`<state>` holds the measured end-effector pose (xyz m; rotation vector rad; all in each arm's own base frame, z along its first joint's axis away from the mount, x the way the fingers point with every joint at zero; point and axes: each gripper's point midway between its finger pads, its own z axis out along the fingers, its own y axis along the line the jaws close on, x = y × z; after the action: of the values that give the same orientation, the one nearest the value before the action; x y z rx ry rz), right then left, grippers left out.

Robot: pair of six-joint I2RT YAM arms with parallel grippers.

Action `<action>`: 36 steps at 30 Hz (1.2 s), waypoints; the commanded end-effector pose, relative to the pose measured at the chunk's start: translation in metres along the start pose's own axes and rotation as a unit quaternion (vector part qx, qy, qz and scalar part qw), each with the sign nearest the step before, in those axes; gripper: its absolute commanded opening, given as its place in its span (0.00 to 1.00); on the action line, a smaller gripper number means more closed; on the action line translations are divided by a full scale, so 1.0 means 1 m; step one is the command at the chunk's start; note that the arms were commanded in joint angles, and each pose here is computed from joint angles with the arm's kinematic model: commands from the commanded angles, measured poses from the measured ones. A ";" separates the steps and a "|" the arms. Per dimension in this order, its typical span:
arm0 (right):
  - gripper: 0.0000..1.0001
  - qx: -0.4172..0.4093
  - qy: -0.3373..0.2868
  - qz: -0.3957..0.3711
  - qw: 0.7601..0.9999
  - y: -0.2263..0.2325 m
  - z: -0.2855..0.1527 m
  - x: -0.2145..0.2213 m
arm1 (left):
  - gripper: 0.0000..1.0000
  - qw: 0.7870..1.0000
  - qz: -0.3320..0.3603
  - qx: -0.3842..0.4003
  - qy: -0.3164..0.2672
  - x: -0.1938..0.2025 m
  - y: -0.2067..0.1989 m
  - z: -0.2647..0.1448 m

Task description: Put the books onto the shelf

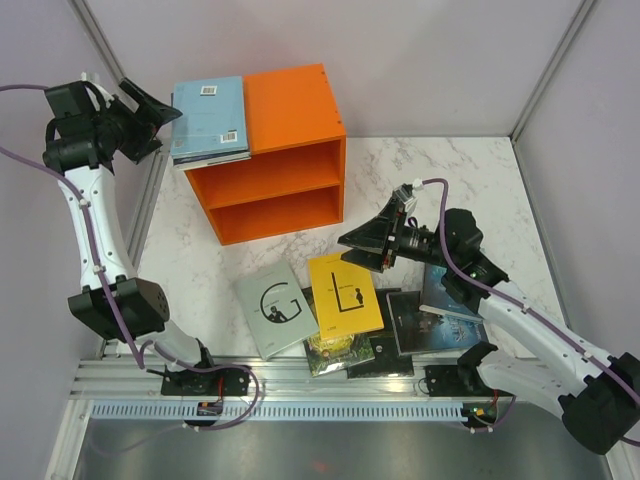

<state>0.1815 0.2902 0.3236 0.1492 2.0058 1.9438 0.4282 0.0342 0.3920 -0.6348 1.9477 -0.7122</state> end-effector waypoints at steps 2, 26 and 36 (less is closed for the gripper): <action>0.94 -0.022 0.005 -0.030 0.999 0.015 0.000 -0.003 | 1.00 0.998 0.033 -0.053 -0.030 -0.011 0.010 -0.017; 0.98 0.444 0.027 -0.061 0.893 -0.242 -0.069 -0.026 | 0.99 0.992 -0.018 -0.117 0.048 0.178 0.077 -0.099; 0.97 0.387 0.053 -0.039 0.920 -0.277 -0.046 -0.016 | 0.97 0.990 -0.033 -0.115 0.080 0.223 0.096 -0.105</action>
<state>0.2223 0.2106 0.0538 0.2040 2.7649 0.8931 0.2266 -0.0220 0.2325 -0.8131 2.2007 -0.5559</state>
